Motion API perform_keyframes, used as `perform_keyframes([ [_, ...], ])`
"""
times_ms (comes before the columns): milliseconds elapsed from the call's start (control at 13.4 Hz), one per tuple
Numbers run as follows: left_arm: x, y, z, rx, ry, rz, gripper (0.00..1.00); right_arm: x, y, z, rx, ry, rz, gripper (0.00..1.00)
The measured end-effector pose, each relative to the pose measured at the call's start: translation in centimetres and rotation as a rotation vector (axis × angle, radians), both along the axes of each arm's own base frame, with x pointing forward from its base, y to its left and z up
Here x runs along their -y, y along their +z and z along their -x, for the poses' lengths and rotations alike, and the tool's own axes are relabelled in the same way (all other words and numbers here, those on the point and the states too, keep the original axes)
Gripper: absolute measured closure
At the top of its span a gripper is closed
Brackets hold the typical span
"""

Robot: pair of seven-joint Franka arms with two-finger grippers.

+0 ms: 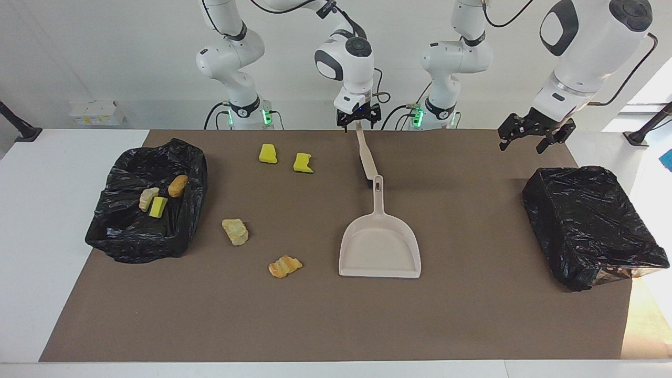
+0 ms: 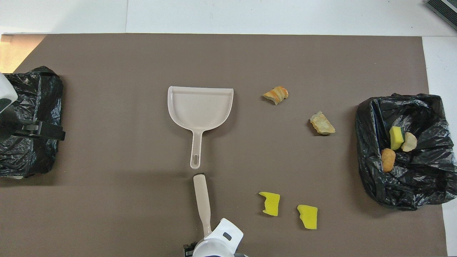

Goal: Sweep and dump trash in bin

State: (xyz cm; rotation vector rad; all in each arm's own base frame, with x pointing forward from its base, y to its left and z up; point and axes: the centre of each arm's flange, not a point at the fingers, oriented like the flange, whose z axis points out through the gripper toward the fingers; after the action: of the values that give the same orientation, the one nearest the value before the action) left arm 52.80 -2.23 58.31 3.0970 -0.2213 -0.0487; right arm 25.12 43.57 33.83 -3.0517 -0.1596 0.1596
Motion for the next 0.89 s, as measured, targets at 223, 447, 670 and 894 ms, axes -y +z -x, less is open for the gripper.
perform_keyframes([
  [223,0.08,-0.46,0.04,-0.006,-0.018,0.000,0.00,0.25,-0.87,0.12,0.000,-0.003,0.000,0.00],
  [447,0.09,-0.77,0.06,-0.009,-0.037,0.001,0.00,0.25,-0.85,0.09,0.000,-0.004,-0.001,0.07],
  [670,0.14,-1.00,0.08,-0.013,-0.039,0.001,0.00,0.20,-0.79,0.06,0.002,-0.005,-0.004,0.48],
  [894,0.14,-1.01,0.05,-0.010,-0.039,0.001,0.00,0.09,-0.44,-0.01,0.007,-0.012,-0.011,0.74],
])
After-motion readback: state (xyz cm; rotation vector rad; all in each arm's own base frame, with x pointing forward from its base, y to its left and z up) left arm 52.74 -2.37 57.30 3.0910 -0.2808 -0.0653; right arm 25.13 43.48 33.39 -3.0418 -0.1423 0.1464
